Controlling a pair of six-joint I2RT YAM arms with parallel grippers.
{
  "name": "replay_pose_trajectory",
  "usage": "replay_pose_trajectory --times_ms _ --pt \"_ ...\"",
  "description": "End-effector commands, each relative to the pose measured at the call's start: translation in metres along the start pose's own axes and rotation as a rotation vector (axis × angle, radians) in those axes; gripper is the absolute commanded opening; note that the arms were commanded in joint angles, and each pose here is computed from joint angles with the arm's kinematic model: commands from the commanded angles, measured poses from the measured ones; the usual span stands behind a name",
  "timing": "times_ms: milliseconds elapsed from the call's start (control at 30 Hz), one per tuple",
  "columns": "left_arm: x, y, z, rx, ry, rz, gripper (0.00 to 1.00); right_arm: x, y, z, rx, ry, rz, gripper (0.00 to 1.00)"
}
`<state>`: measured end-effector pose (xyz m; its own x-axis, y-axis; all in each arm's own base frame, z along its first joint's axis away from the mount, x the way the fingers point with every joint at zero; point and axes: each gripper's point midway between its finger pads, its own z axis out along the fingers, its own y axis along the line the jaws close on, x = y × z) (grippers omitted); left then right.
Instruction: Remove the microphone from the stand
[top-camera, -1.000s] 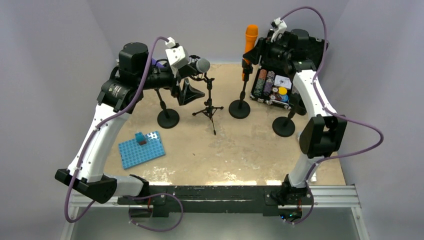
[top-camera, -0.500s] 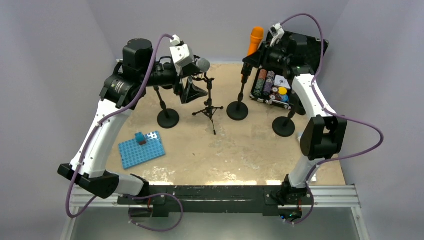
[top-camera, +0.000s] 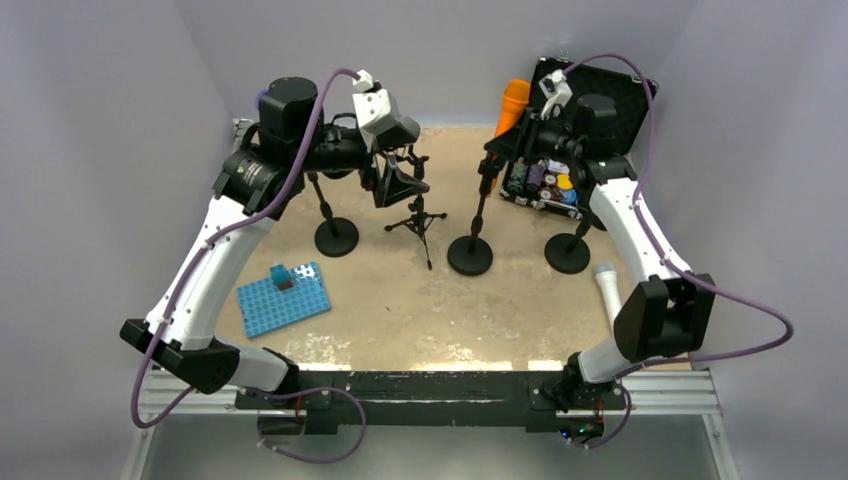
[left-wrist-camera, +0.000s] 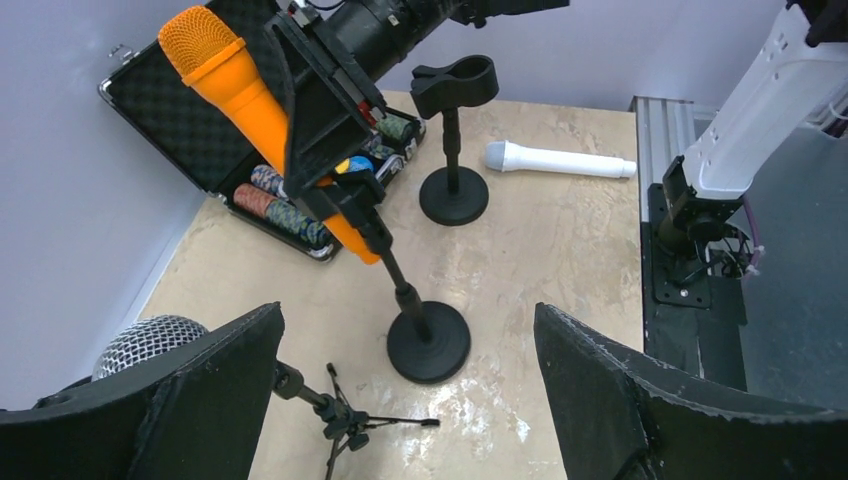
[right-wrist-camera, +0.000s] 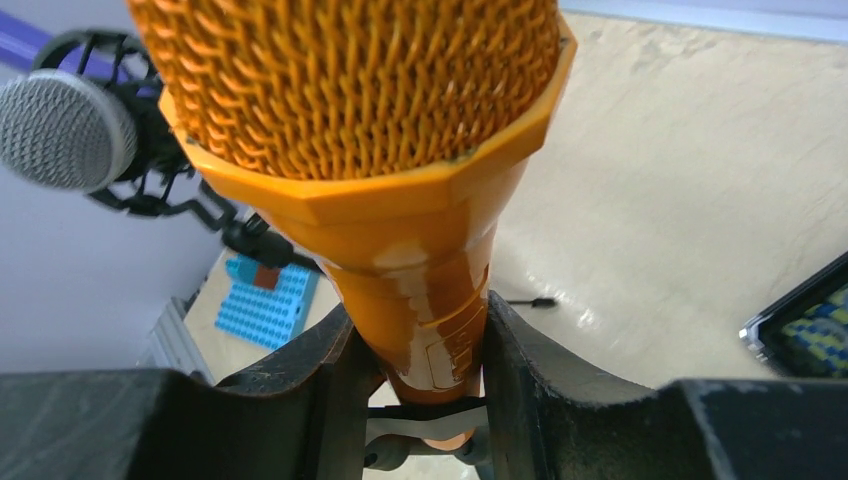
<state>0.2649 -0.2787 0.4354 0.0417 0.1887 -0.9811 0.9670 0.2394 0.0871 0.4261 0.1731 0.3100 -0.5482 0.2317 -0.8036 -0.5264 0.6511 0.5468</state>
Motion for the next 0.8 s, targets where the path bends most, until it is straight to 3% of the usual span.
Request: replay_pose_trajectory --times_ms 0,400,767 --pt "-0.005 -0.012 -0.001 0.04 -0.039 0.014 0.99 0.006 0.037 -0.018 -0.03 -0.021 -0.029 0.06" --pt "0.021 -0.045 -0.008 0.098 -0.007 -0.033 0.99 0.064 0.054 -0.052 0.029 0.006 -0.011 0.01" --pt "0.044 -0.052 0.022 0.099 0.053 -0.154 1.0 0.089 0.046 -0.068 0.114 0.01 0.08 0.0"
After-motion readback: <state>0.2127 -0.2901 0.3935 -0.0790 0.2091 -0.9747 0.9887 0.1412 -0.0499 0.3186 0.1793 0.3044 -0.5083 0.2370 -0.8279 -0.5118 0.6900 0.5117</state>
